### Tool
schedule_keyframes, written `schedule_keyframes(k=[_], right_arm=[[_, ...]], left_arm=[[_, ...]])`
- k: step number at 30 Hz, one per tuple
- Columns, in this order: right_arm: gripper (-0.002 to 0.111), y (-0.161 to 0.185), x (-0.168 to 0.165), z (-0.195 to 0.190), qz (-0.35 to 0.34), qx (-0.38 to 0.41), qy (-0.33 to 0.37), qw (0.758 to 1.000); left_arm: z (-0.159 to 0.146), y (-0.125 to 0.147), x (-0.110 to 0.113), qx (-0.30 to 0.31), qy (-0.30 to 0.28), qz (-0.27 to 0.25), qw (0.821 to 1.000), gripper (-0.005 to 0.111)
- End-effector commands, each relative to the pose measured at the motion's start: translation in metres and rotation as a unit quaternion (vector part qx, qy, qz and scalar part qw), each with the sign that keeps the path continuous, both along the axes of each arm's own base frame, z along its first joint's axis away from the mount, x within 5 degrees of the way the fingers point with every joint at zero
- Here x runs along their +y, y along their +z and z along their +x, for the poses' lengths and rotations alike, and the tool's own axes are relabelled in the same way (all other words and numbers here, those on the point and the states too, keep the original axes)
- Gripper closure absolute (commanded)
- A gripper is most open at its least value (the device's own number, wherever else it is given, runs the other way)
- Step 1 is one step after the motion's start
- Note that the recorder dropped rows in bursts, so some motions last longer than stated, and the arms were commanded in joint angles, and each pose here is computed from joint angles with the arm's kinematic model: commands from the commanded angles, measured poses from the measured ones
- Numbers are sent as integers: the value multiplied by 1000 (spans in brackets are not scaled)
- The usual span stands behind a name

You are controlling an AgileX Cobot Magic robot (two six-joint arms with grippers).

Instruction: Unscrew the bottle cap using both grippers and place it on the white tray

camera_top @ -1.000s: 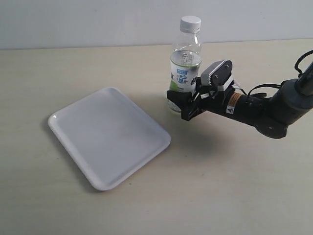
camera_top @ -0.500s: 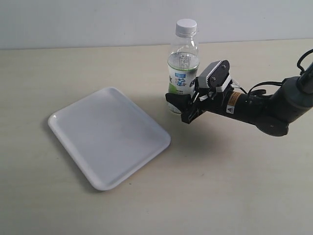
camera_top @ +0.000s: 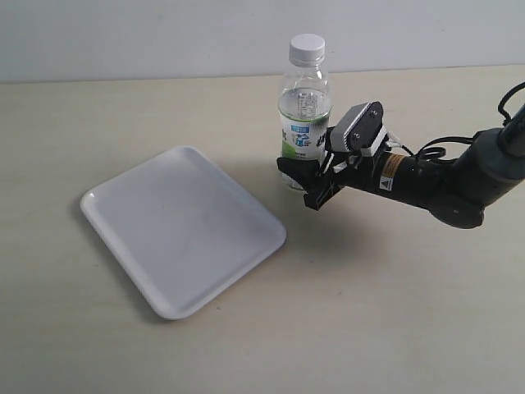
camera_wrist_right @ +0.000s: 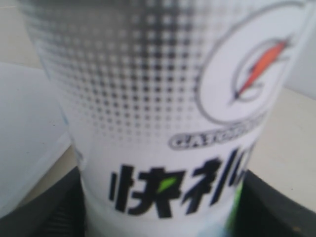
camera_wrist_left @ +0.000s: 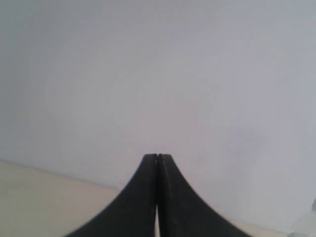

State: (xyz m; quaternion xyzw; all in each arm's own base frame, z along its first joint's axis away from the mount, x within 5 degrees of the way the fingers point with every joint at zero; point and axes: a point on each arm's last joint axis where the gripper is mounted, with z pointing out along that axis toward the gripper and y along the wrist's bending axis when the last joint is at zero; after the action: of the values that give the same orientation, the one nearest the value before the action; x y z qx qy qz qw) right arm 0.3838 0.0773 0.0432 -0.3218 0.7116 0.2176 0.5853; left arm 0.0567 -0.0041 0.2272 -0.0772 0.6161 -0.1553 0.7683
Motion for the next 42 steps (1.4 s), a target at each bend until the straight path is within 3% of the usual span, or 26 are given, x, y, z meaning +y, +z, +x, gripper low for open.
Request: schedule_keyframes(k=[1, 4, 9, 12, 16, 22, 25, 27, 30, 31, 32, 35, 36, 38, 40, 42], right_arm=[[108, 8, 1, 2, 3, -19, 6, 1000], [108, 8, 1, 2, -1, -23, 7, 1000], [108, 7, 1, 2, -5, -24, 7, 1000], [108, 7, 1, 2, -5, -24, 7, 1000], [108, 7, 1, 2, -9, -26, 8, 1000], [108, 3, 0, 2, -26, -15, 5, 1000], [108, 2, -1, 2, -36, -13, 4, 999], [108, 2, -1, 2, -37, -12, 4, 999], [108, 2, -1, 2, -39, -14, 4, 999], [108, 2, -1, 2, -38, -13, 2, 999], [108, 2, -1, 2, -37, -13, -1, 999], [108, 2, -2, 3, -35, -13, -8, 999], [108, 2, -2, 3, -35, -14, -8, 999], [108, 2, -2, 3, -39, -17, -7, 999], [108, 2, -2, 3, -41, -15, -7, 999], [108, 1, -3, 3, -45, -13, -8, 999]], left_arm=[[-5, 20, -4, -106, -40, -52, 992, 107], [-2, 48, -14, -111, -86, -22, 990, 107], [37, 107, -27, -48, -123, 47, 990, 107], [75, 136, -35, 8, -137, 126, 983, 107], [124, 155, -43, 71, -156, 243, 955, 107], [200, 172, -55, 102, -201, 241, 944, 107], [228, 175, -60, 59, -204, 363, 908, 107], [244, 168, -58, 27, -170, 488, 856, 107], [266, 154, -42, 41, -52, 647, 759, 107], [273, 152, -31, 79, 12, 670, 738, 107], [280, 147, -18, 133, 90, 699, 697, 107], [296, 135, 5, 244, 211, 744, 585, 107], [300, 130, 9, 275, 224, 738, 574, 107], [307, 117, 10, 348, 204, 717, 568, 107], [313, 103, 3, 398, 129, 713, 562, 107], [314, 92, -10, 423, 35, 698, 576, 107]])
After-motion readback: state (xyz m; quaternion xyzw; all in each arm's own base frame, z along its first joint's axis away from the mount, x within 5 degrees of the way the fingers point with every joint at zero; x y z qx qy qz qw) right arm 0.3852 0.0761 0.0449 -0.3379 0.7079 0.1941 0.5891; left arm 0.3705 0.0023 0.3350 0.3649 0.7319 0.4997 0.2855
